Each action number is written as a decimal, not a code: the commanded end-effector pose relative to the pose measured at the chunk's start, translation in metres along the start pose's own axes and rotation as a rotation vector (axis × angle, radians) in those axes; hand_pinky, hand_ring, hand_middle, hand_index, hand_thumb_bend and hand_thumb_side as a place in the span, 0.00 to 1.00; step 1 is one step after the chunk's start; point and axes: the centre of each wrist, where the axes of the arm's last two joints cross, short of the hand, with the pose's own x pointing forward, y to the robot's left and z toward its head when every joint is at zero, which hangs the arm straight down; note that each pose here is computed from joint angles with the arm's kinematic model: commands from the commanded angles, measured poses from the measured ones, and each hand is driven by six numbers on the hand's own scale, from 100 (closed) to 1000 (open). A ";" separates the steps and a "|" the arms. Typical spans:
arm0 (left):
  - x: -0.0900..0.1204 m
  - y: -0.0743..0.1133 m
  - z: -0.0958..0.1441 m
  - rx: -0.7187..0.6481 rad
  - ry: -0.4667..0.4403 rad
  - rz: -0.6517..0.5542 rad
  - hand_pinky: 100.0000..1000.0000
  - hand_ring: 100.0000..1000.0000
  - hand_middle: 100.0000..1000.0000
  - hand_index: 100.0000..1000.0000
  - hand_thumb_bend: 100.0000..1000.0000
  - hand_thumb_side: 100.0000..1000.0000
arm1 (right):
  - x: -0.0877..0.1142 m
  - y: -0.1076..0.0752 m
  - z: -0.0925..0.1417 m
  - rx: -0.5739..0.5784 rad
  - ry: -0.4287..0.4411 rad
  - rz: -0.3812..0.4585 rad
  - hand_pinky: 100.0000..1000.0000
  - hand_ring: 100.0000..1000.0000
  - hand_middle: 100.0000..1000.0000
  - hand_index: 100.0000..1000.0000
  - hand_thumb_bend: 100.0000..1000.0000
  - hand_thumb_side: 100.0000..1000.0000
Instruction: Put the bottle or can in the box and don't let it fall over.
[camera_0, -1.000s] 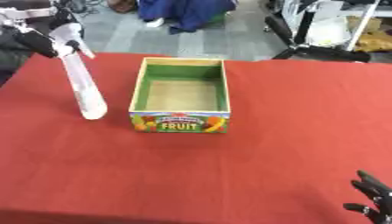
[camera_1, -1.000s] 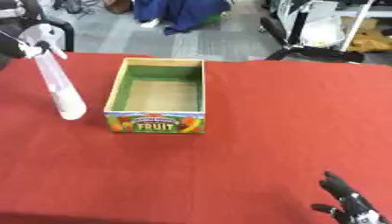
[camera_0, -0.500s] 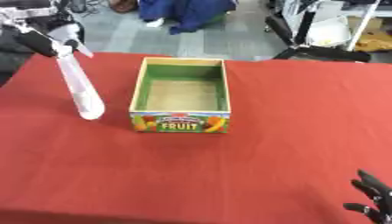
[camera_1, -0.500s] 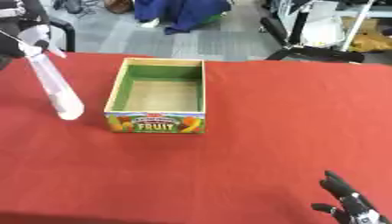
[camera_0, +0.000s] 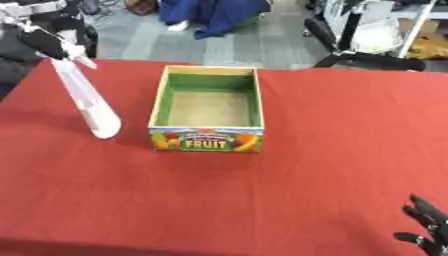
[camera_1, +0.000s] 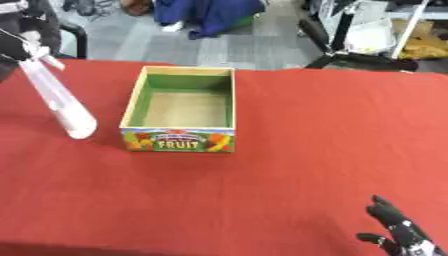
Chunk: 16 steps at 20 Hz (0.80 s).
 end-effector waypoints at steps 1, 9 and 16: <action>-0.001 0.022 0.011 0.058 0.016 -0.041 0.49 0.35 0.19 0.41 0.00 0.21 | 0.005 -0.005 -0.001 0.007 -0.005 0.023 0.71 1.00 1.00 0.89 0.00 0.83; -0.002 0.023 0.012 0.065 0.020 -0.047 0.48 0.35 0.19 0.41 0.00 0.21 | 0.005 -0.005 -0.001 0.008 -0.005 0.023 0.71 1.00 1.00 0.89 0.00 0.83; -0.001 0.024 0.013 0.082 0.020 -0.047 0.56 0.42 0.27 0.50 0.00 0.13 | 0.005 -0.005 -0.002 0.008 -0.006 0.023 0.71 1.00 1.00 0.89 0.00 0.83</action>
